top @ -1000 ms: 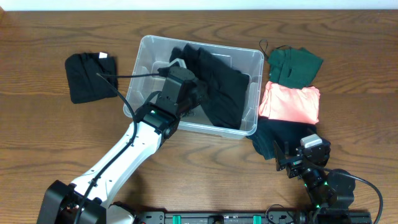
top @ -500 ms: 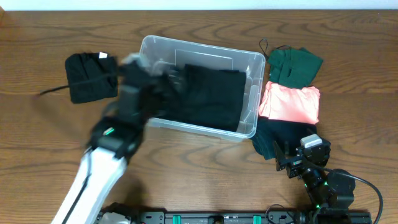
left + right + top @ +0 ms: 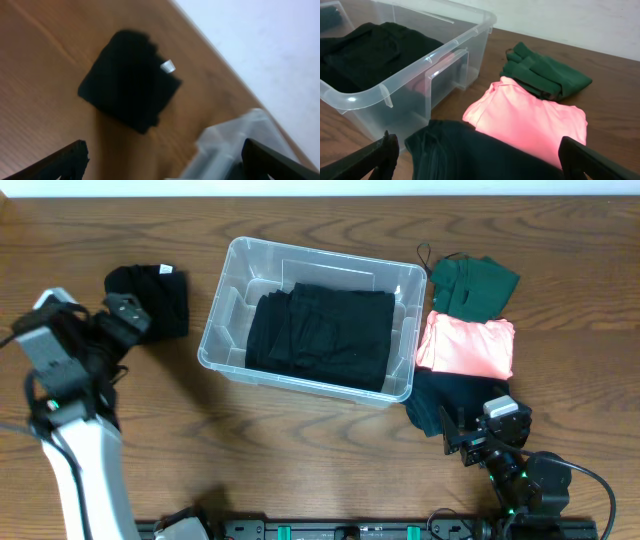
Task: Pack container
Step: 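Move the left gripper back and grasp the remaining black shirt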
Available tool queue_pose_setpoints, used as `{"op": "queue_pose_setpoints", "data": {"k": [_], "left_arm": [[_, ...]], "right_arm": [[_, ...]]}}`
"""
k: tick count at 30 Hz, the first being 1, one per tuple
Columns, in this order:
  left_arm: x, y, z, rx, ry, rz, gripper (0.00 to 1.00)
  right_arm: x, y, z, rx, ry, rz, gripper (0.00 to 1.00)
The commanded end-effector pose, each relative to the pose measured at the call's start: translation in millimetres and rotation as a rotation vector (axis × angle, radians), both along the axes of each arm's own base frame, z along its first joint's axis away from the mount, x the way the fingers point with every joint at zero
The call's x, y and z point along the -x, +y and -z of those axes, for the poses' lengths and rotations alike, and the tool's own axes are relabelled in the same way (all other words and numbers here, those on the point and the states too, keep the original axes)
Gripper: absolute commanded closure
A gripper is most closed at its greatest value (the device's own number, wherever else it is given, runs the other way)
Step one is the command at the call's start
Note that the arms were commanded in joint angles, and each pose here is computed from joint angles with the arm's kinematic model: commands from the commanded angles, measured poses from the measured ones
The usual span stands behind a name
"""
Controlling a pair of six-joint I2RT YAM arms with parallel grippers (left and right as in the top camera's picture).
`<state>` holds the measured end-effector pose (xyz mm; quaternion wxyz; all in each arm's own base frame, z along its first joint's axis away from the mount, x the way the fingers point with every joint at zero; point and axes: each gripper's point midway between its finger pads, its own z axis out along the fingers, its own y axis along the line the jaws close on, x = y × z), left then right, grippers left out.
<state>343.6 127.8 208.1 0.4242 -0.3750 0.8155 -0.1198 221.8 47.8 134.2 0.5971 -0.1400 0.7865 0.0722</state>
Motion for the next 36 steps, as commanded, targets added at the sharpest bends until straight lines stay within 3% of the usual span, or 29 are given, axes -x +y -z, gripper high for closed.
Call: {"op": "queue_pose_setpoints", "data": {"k": [1,9,18,26,31,32,36], "left_arm": [[-15,13,31,0.107,-0.003,0.129,0.02],[-29,68,105,0.326,-0.014,0.082,0.02],[-42,80,165,0.357,0.015,0.076,0.02],[-58,80,186,0.328,-0.007,0.099,0.02],[-80,60,194,0.381,-0.032,0.104,0.00],[-83,54,195,0.386,-0.027,0.115,0.03],[-89,40,198,0.385,-0.009,0.129,0.31]], "right_arm": [[1,2,0,-0.005,-0.001,-0.006,0.01],[1,2,0,-0.005,-0.001,-0.006,0.01],[1,2,0,-0.005,-0.001,-0.006,0.01],[1,2,0,-0.005,-0.001,-0.006,0.01],[1,2,0,-0.005,-0.001,-0.006,0.01],[1,2,0,-0.005,-0.001,-0.006,0.01],[1,2,0,-0.005,-0.001,-0.006,0.01]]}}
